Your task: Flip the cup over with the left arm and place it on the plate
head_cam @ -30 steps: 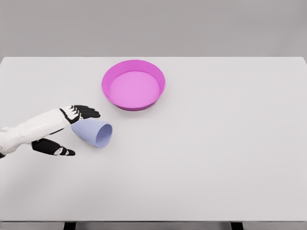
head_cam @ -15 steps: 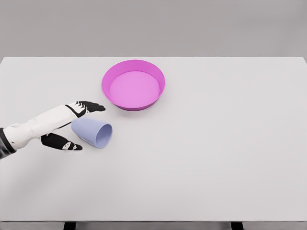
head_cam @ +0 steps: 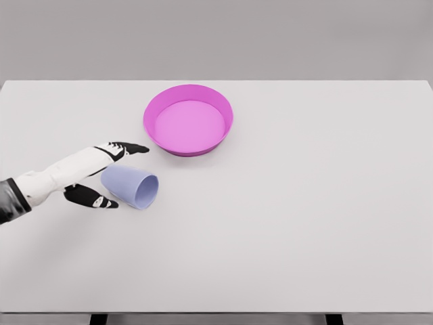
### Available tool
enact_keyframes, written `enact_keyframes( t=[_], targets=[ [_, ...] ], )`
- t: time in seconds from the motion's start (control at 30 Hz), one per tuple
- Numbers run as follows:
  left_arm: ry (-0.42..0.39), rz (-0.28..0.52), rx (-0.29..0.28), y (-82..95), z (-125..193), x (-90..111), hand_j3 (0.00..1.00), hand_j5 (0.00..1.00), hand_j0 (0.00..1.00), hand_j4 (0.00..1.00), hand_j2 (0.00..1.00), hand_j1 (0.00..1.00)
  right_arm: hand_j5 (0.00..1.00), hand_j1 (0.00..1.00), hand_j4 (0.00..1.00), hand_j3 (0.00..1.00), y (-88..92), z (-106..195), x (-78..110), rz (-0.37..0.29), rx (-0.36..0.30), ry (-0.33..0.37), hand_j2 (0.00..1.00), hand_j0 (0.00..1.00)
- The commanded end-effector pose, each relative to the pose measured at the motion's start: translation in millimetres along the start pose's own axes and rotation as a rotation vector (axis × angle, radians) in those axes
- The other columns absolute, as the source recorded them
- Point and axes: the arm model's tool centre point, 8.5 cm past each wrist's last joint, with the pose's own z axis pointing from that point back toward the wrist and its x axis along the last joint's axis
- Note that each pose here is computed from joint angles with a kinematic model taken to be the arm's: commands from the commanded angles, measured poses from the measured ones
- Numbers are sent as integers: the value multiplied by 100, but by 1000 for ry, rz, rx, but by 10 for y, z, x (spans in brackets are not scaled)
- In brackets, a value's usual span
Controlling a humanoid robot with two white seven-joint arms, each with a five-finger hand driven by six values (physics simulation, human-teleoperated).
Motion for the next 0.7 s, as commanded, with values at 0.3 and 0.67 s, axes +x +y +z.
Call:
enact_keyframes(
  t=[0.3,0.67],
  targets=[
    [17,4,-56,-51,-42,-6,100,100,100,100,100,100,100,100,100,100,-2,1,-11,-1,0,3,100,100],
    [54,2,-93,-54,-152,-11,100,100,100,100,100,100,100,100,100,100,-2,1,-9,1,0,1,100,100]
  ],
)
